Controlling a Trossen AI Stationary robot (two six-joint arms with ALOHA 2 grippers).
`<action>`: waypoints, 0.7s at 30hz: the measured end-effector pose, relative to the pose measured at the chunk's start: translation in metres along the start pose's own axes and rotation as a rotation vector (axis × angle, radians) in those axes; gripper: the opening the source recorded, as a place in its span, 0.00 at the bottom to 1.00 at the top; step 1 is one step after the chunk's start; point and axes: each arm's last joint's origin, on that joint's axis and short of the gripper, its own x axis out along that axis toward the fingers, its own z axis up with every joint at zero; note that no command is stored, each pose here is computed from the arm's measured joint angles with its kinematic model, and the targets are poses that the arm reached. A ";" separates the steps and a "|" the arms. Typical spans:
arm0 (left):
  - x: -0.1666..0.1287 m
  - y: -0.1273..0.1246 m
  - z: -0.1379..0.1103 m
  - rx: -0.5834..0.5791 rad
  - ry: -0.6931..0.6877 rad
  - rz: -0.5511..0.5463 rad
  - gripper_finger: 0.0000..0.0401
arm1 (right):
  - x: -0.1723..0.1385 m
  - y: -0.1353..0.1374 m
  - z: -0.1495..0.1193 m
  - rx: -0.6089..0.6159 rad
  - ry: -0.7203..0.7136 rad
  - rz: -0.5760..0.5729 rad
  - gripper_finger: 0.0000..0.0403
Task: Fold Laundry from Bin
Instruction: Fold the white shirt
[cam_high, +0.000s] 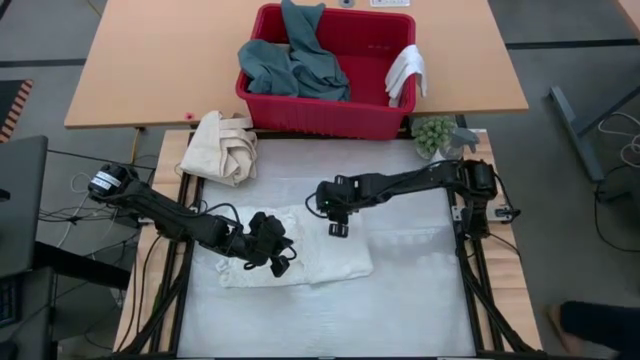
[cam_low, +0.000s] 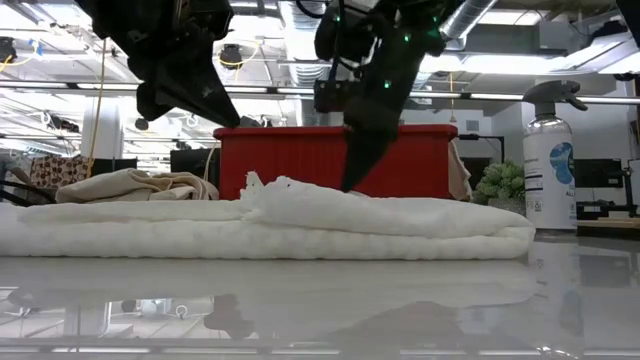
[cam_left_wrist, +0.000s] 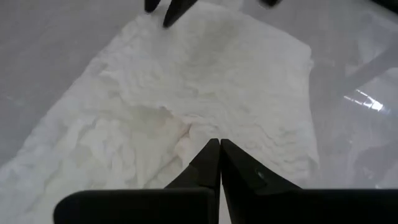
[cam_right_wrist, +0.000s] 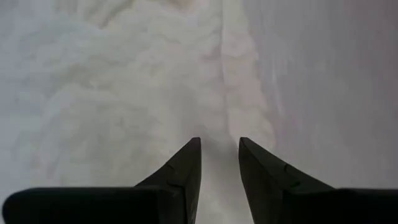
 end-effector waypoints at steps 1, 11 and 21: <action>0.000 0.000 0.000 0.000 0.000 0.000 0.00 | 0.003 -0.002 -0.001 0.010 -0.013 0.002 0.33; 0.000 0.001 0.001 -0.021 -0.021 0.023 0.00 | 0.025 -0.022 0.000 0.080 -0.220 -0.004 0.33; 0.000 0.002 0.000 -0.030 -0.015 0.030 0.00 | -0.037 -0.036 0.032 0.114 -0.443 -0.017 0.31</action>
